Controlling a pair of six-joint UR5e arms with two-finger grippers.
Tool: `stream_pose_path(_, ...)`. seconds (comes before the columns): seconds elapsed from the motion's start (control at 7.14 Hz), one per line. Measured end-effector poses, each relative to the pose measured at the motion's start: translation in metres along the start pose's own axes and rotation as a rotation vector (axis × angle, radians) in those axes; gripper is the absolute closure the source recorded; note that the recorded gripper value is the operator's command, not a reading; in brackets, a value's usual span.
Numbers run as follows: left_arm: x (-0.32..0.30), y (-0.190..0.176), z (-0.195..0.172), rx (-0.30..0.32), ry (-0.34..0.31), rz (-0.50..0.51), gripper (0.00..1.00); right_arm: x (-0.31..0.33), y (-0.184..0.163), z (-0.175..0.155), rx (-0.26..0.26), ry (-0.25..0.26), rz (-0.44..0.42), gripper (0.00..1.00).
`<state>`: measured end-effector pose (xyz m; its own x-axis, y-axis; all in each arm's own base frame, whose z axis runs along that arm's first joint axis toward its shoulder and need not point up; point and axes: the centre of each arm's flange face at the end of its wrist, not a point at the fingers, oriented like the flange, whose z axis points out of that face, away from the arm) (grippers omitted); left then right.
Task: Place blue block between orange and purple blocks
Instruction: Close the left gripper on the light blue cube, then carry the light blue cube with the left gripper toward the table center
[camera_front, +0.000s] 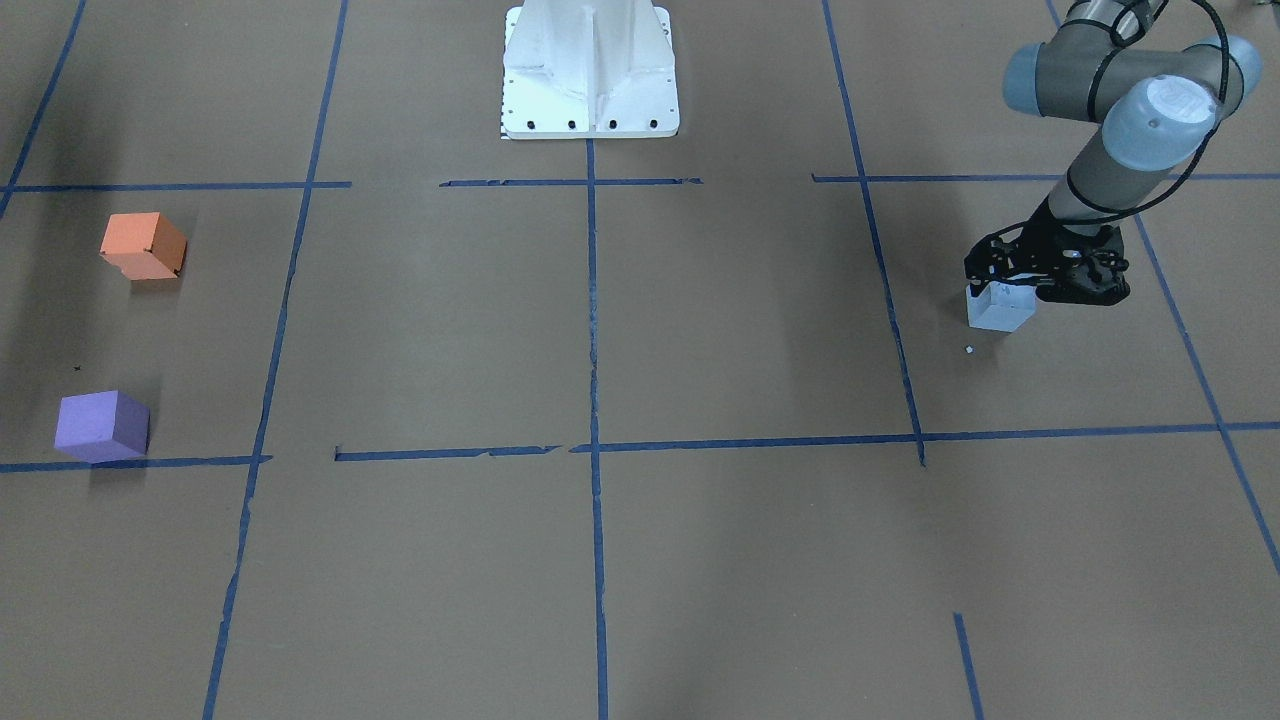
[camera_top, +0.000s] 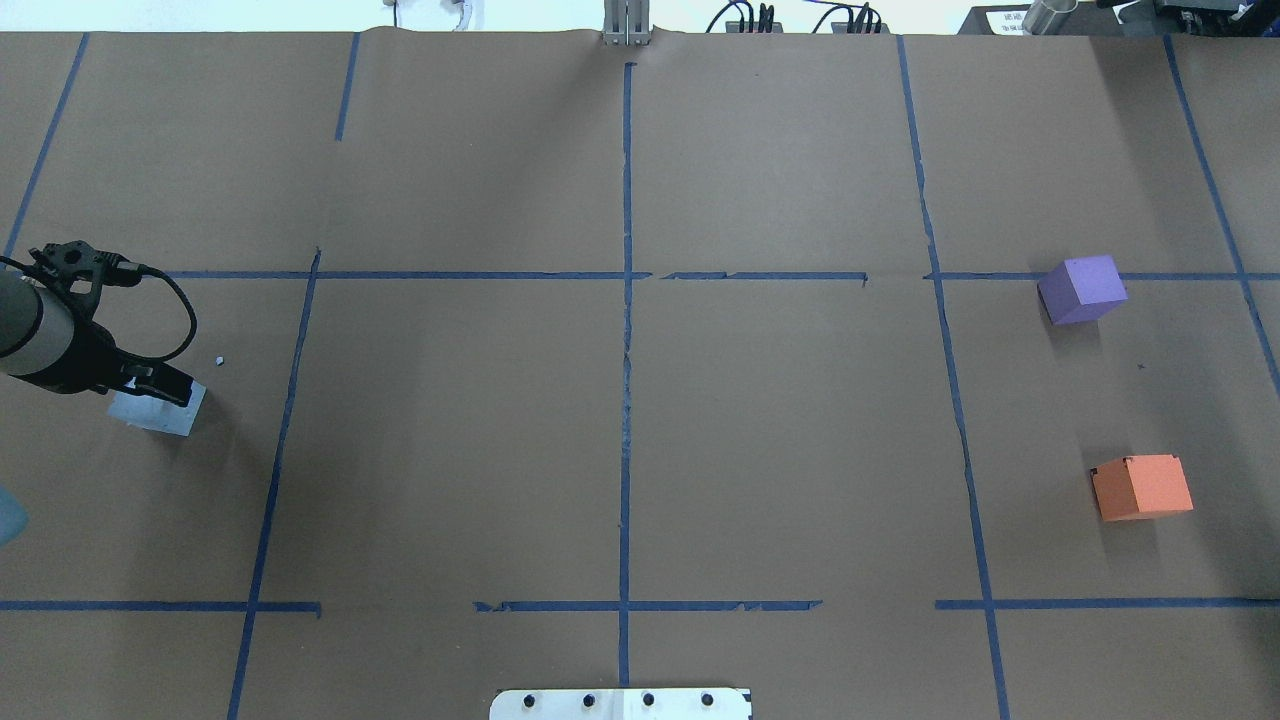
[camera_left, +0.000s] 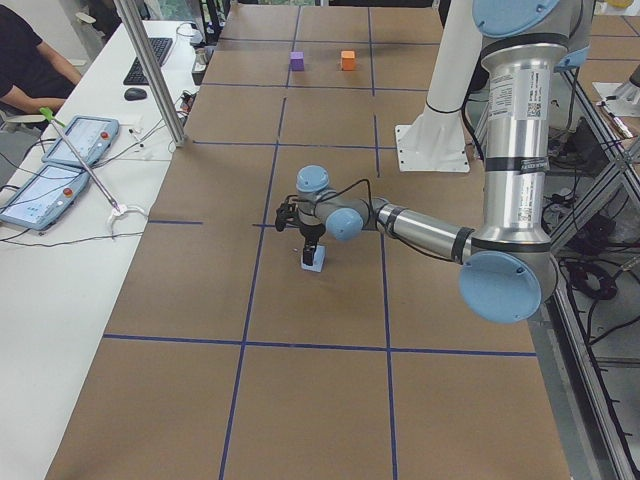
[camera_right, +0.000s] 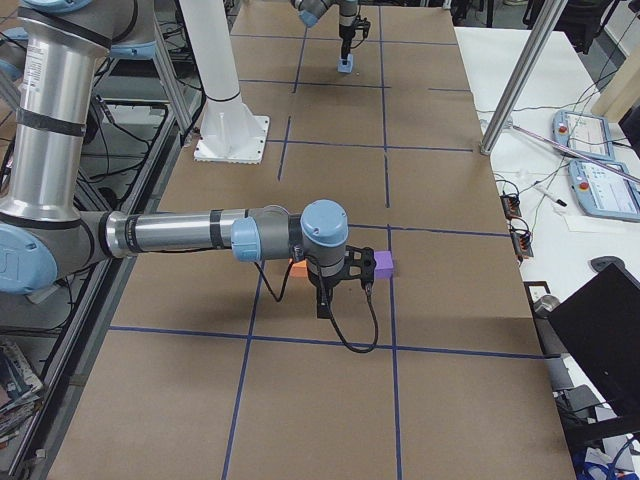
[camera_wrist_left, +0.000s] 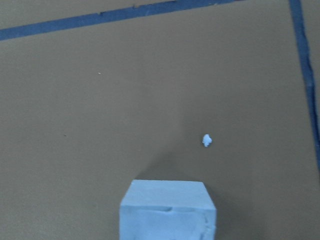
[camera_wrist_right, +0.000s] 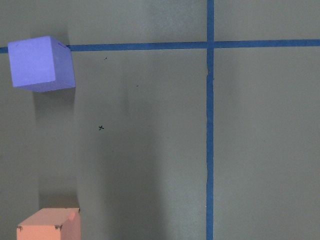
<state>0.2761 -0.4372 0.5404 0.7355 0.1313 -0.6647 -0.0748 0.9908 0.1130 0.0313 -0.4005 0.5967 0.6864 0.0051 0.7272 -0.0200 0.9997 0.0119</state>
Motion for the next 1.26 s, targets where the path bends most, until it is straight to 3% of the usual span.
stream_pose_path(0.14, -0.001, -0.004, 0.008, -0.006, -0.005, -0.002, 0.21, 0.000, 0.000, 0.000, 0.000, 0.000, 0.000, 0.00)
stream_pose_path(0.28, -0.002, -0.009, 0.017, -0.007, -0.005, -0.003, 0.81, -0.001, 0.000, 0.000, -0.001, -0.001, -0.001, 0.00)
stream_pose_path(0.42, -0.001, -0.014, 0.022, -0.006, 0.002, -0.004, 1.00, -0.001, 0.000, 0.001, -0.001, -0.001, -0.003, 0.00)
stream_pose_path(0.7, 0.023, -0.020, 0.014, -0.032, 0.085, -0.033, 1.00, -0.002, 0.000, 0.001, -0.001, -0.002, -0.004, 0.00)
stream_pose_path(0.98, 0.119, -0.060, -0.036, -0.015, 0.242, -0.145, 1.00, -0.004, -0.001, 0.001, 0.001, -0.004, -0.011, 0.00)
stream_pose_path(1.26, 0.245, -0.067, -0.052, -0.021, 0.321, -0.169, 1.00, -0.010, -0.003, 0.002, 0.010, -0.008, -0.035, 0.00)
